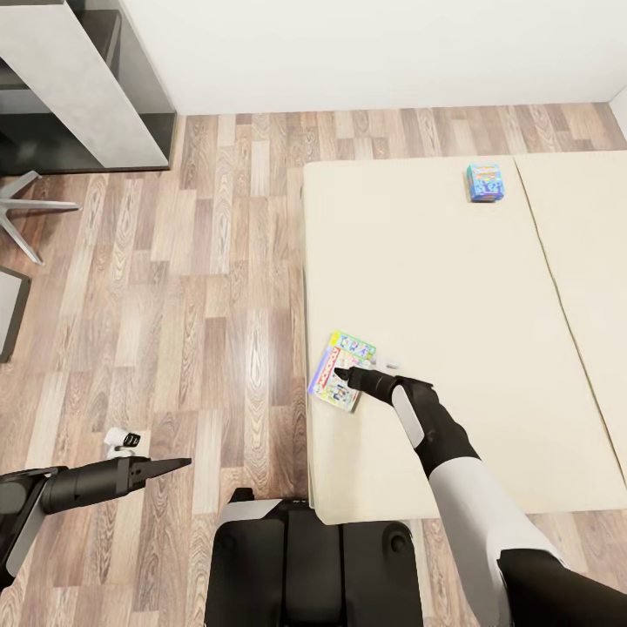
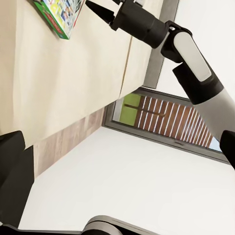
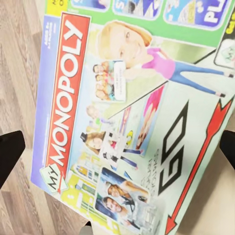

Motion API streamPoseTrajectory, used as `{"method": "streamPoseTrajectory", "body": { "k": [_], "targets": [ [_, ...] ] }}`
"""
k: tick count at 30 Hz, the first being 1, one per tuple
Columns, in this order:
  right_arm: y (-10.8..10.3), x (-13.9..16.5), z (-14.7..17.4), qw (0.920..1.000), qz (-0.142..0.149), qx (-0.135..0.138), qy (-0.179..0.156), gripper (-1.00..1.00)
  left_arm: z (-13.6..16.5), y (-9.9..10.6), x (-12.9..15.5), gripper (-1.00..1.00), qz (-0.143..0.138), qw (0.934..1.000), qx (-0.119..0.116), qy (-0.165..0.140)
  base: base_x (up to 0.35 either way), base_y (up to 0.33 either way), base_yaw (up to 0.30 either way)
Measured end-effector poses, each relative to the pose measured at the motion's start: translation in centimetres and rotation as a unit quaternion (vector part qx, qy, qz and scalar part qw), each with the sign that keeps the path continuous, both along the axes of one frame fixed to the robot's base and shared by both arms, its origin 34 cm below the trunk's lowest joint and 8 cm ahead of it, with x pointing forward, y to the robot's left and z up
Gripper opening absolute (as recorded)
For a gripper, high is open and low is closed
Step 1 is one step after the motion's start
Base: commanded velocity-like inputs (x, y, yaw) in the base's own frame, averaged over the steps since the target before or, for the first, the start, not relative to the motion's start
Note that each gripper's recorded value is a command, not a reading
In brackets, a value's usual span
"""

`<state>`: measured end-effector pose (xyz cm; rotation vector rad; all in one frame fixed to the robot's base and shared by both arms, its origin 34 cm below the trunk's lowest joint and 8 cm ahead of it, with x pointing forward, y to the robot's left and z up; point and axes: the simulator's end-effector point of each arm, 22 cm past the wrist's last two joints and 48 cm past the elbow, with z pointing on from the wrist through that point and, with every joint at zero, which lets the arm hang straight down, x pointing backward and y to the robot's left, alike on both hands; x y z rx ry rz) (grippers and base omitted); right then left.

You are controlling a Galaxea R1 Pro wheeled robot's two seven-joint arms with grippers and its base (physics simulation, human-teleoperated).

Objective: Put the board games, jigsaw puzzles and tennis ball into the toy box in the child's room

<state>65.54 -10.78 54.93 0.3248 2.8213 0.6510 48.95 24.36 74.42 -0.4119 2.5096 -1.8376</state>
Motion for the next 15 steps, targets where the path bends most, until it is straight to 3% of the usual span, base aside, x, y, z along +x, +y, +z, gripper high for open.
{"method": "streamPoseTrajectory", "body": {
  "k": [15],
  "targets": [
    [0.00, 0.29, -0.02, 0.9999, -0.003, -0.001, -0.012, 1.00, 0.08, 0.08, 0.00, 1.00, 0.001, 1.0000, 0.000, 0.000, 0.000, 0.000, 0.000]
  ]
}}
